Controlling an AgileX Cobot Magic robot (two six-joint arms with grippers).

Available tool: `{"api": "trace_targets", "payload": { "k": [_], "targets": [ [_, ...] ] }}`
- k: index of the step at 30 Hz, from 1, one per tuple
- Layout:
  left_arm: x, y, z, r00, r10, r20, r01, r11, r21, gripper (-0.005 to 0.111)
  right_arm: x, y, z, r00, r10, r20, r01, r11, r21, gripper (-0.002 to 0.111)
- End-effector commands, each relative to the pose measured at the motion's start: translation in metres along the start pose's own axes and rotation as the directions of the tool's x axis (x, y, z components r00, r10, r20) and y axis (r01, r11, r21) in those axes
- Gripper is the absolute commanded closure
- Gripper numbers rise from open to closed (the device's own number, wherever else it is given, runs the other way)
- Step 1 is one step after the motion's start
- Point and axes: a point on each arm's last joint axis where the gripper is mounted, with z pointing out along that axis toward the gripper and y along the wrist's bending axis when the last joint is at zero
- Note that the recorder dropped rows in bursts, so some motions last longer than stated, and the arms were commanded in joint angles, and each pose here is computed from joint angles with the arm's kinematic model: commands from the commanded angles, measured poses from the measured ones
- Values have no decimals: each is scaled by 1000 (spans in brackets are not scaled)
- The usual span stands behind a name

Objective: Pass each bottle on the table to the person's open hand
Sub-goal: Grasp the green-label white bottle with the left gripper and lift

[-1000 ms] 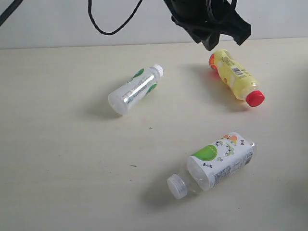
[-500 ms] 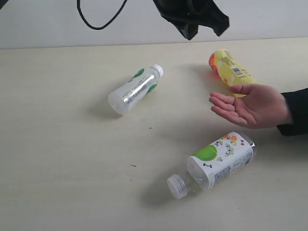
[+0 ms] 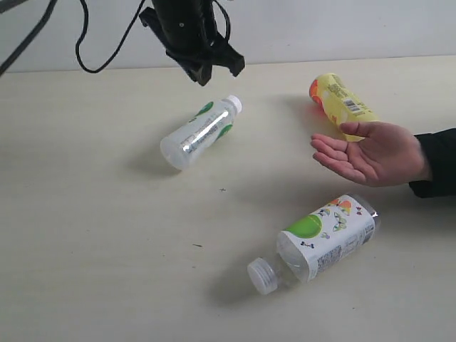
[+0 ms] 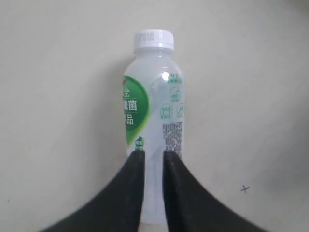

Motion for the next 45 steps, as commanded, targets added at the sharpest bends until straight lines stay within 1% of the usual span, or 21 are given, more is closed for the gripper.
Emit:
{"api": "trace_targets", "payload": {
  "k": [1,2,3,6,11,14,19,24,28,29,31,34,37,39,45],
  "targets": [
    [3,1,26,997,54,-50,-54,999,-2,42,0,0,0,1000,0,10,0,1000,5,108],
    [4,1,33,996,55,-64,-56,998,-2,13,0,0,0,1000,0,10,0,1000,5,108],
    [3,1,35,997,50,-52,-50,999,-4,1,0,0,0,1000,0,10,0,1000,5,108],
    [2,0,50,998,44,-42,-44,999,-5,2,0,0,0,1000,0,10,0,1000,5,108],
    [9,3,78,993,68,-95,-68,998,4,2,0,0,0,1000,0,10,0,1000,5,108],
    [12,7,88,992,66,-112,-66,998,6,2,0,0,0,1000,0,10,0,1000,5,108],
    [17,9,105,986,81,-144,-80,997,14,2,0,0,0,1000,0,10,0,1000,5,108],
    [17,10,113,989,77,-127,-76,997,12,2,0,0,0,1000,0,10,0,1000,5,108],
    [17,10,116,989,79,-122,-78,997,12,6,0,0,0,1000,0,10,0,1000,5,108],
    [17,10,116,989,82,-122,-81,997,12,7,0,0,0,1000,0,10,0,1000,5,108],
    [17,10,116,988,82,-129,-81,997,14,17,0,0,0,1000,0,10,0,1000,5,108],
    [19,10,116,986,82,-147,-80,997,18,40,0,0,0,1000,0,10,0,1000,5,108],
    [22,9,116,979,98,-178,-95,995,27,74,0,0,0,1000,0,10,0,1000,5,108],
    [23,9,115,978,98,-186,-95,995,29,106,0,0,0,1000,0,10,0,1000,5,108],
    [20,10,106,985,38,-171,-36,999,14,107,1,0,0,1000,0,3,0,1000,6,108]
  ]
}}
